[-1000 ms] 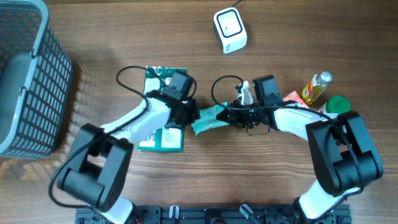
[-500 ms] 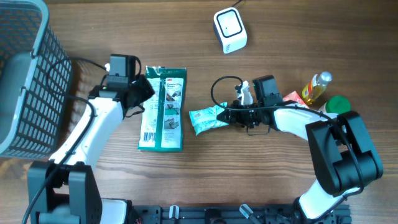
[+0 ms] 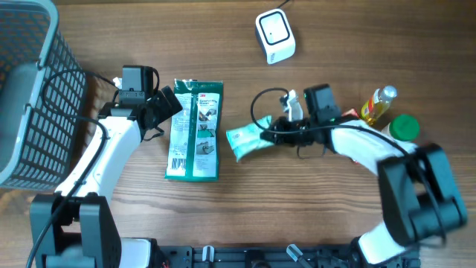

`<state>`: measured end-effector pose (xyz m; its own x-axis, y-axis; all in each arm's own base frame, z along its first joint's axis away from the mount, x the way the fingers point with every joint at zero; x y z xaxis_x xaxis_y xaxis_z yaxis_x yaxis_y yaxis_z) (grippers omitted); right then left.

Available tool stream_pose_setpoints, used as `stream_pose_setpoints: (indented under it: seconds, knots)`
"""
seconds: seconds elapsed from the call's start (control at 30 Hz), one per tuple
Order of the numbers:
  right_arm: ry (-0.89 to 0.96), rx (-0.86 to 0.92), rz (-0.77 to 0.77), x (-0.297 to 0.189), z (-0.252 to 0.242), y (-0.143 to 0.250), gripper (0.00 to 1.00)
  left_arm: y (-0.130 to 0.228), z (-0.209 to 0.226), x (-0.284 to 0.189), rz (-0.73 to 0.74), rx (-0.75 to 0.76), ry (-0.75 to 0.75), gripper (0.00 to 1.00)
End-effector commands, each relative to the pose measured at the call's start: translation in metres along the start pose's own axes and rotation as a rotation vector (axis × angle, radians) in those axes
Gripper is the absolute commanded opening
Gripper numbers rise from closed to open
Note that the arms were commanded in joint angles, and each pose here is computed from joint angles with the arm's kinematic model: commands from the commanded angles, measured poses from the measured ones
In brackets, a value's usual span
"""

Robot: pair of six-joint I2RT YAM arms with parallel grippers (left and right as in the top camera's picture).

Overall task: Scan the item barcode
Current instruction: 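Lift the wipes pack toward the scanner and retract the left gripper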

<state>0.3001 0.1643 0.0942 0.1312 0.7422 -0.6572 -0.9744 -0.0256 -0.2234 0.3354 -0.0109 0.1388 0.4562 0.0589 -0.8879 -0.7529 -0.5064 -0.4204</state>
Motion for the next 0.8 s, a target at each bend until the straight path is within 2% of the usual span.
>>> stream_pose_setpoints:
  seconds: [0.0, 0.2, 0.3, 0.5, 0.77]
  knots:
    - [0.112, -0.376, -0.177, -0.070, 0.066, -0.041, 0.04, -0.006, 0.000, -0.004, -0.028, 0.011, -0.007, 1.00]
    - [0.375, -0.663, -0.189, -0.170, 0.143, -0.058, 0.04, -0.006, 0.000, -0.004, -0.028, 0.011, -0.007, 1.00]
    - [0.482, -0.783, -0.248, -0.190, 0.162, -0.068, 0.04, -0.006, 0.000, -0.004, -0.028, 0.011, -0.007, 1.00]
    - [0.725, -0.943, -0.244, -0.180, 0.154, -0.091, 0.04, -0.006, 0.000, -0.004, -0.028, 0.011, -0.007, 1.00]
    - [1.015, -1.040, -0.228, -0.117, 0.133, -0.140, 0.04, -0.006, 0.000, -0.004, -0.028, 0.011, -0.007, 1.00]
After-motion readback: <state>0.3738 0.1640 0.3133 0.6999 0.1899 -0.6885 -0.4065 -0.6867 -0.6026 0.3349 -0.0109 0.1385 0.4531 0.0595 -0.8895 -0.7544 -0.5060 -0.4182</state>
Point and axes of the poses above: each gripper's point midway between its finger pads, its own x axis out along the fingers, its own z axis along the line the jaws close on, y = z × x, the point moved 7 cm from there along -x, back along the fingers
